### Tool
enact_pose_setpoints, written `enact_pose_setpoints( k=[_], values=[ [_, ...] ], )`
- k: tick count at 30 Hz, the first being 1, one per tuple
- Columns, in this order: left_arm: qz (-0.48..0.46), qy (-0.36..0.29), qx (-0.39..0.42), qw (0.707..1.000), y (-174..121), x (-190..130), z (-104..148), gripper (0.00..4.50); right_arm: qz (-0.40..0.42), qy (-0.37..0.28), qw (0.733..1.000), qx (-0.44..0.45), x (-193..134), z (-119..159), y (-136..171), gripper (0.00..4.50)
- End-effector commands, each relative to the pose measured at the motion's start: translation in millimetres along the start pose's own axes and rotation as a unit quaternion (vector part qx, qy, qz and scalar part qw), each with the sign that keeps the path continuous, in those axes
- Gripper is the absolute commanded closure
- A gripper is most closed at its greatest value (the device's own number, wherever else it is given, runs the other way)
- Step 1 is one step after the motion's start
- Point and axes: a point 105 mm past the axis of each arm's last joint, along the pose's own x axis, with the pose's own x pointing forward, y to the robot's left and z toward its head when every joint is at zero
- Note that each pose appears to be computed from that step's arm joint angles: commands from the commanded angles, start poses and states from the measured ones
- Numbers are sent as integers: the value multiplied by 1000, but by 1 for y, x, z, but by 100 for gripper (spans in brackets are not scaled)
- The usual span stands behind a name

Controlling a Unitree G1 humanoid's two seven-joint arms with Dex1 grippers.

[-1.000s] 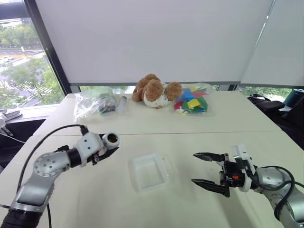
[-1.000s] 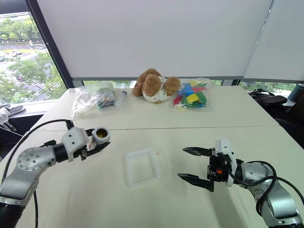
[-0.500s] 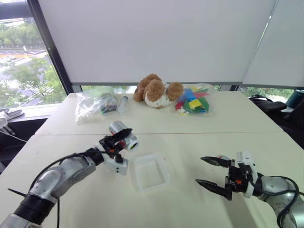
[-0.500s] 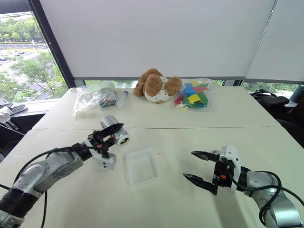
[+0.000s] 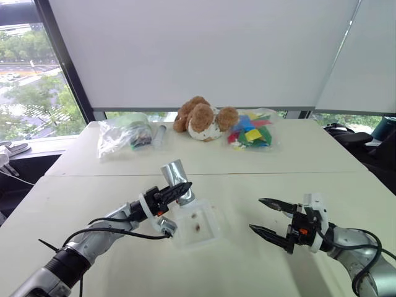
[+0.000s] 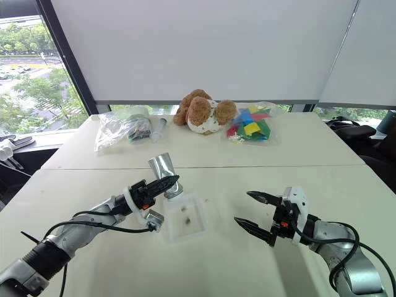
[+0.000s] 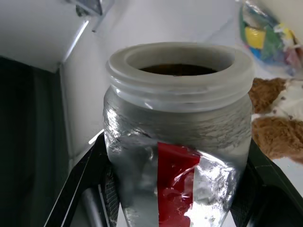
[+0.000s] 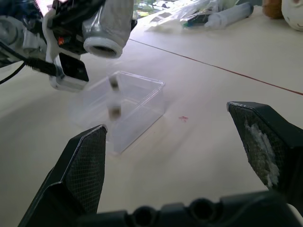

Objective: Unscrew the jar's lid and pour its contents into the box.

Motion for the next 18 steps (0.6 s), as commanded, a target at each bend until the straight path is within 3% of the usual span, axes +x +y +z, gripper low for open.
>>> enact_pose_setpoints(
  k=[1,4,8,10,11,14,18],
  values=[
    [32,-8,33,999,5,3,-2,230,0,-24,1000,-18,6,15,2,7],
    [29,-15,26,999,3,2,5,230,2,-25,1000,-15,7,14,5,7],
    [39,30,-34,998,12,1,-3,230,-1,-25,1000,-13,6,14,5,7],
    [35,55,-93,994,15,-2,-10,230,0,-25,1000,-13,6,14,5,7],
    [21,82,-165,983,14,-7,-17,230,3,-28,1000,-14,6,14,5,7],
    [-28,213,-346,913,6,-20,-52,230,14,-30,999,-21,6,15,5,7],
    [-7,215,-571,792,33,-24,-58,230,36,-53,997,-48,6,20,7,7]
  ],
)
